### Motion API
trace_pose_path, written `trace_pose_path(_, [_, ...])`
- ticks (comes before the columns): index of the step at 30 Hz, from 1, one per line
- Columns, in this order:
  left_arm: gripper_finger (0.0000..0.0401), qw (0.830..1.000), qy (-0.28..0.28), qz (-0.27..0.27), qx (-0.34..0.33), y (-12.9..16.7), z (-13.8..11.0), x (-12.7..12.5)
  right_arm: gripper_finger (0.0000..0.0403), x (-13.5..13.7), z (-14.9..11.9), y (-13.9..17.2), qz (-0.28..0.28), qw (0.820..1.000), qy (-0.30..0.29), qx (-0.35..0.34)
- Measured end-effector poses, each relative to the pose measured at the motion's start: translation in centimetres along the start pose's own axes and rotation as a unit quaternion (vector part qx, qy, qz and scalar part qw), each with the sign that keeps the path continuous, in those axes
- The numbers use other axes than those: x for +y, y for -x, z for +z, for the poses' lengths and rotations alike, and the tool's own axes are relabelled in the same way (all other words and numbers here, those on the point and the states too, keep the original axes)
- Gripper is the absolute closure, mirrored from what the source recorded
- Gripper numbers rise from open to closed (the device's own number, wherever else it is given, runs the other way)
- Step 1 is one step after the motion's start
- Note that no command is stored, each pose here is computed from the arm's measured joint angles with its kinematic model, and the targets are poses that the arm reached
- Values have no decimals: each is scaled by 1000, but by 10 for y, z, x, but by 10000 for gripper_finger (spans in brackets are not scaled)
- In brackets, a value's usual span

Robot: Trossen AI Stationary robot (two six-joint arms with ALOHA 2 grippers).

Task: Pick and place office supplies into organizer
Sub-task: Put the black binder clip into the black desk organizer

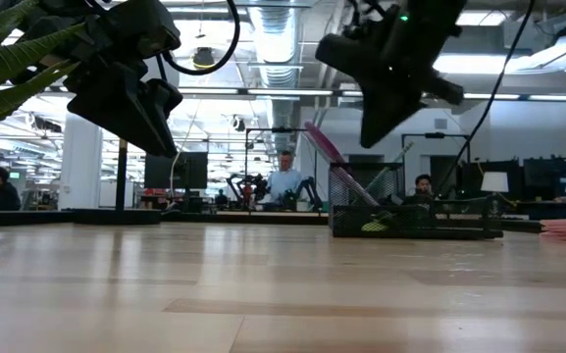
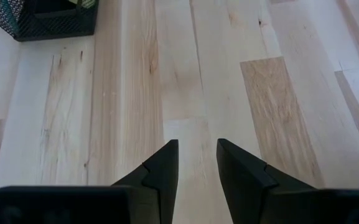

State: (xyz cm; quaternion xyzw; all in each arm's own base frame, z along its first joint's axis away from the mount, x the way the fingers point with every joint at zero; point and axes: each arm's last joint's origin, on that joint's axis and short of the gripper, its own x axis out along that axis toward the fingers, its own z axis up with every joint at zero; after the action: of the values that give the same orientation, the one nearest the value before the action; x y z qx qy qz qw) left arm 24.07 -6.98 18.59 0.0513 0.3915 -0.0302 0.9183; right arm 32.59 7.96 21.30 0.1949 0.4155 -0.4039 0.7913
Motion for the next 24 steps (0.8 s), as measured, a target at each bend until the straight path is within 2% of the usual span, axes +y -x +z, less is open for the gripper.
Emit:
trace_pose_path(3, [296,1000,0,-1,-2,0,0,0,403,-1,-8,-6,-27,999,-9,15])
trace_pose_path(7, [296,1000,1,-1,-2,0,0,0,403,3,-14,-11,-23,999,-12,38])
trace_pose_path(8, [296,1000,3,-1,0,0,0,0,403,7,-16,-7,-7,999,-13,39])
trace_pose_path(12, [296,1000,6,-1,1,0,0,0,403,16,-41,20,38,996,11,74])
trace_pose_path(14, [296,1000,8,-2,-8,0,2,0,403,25,-51,41,73,995,0,72])
trace_pose_path(16, [296,999,10,-21,-29,0,6,-1,403,28,-68,56,82,994,-7,79])
trace_pose_path(20, [296,991,-33,-91,-89,3,17,-10,403,37,-107,81,121,985,-66,107])
trace_pose_path(24, [296,979,-98,-102,-149,7,26,-22,403,29,-141,101,105,979,-137,106])
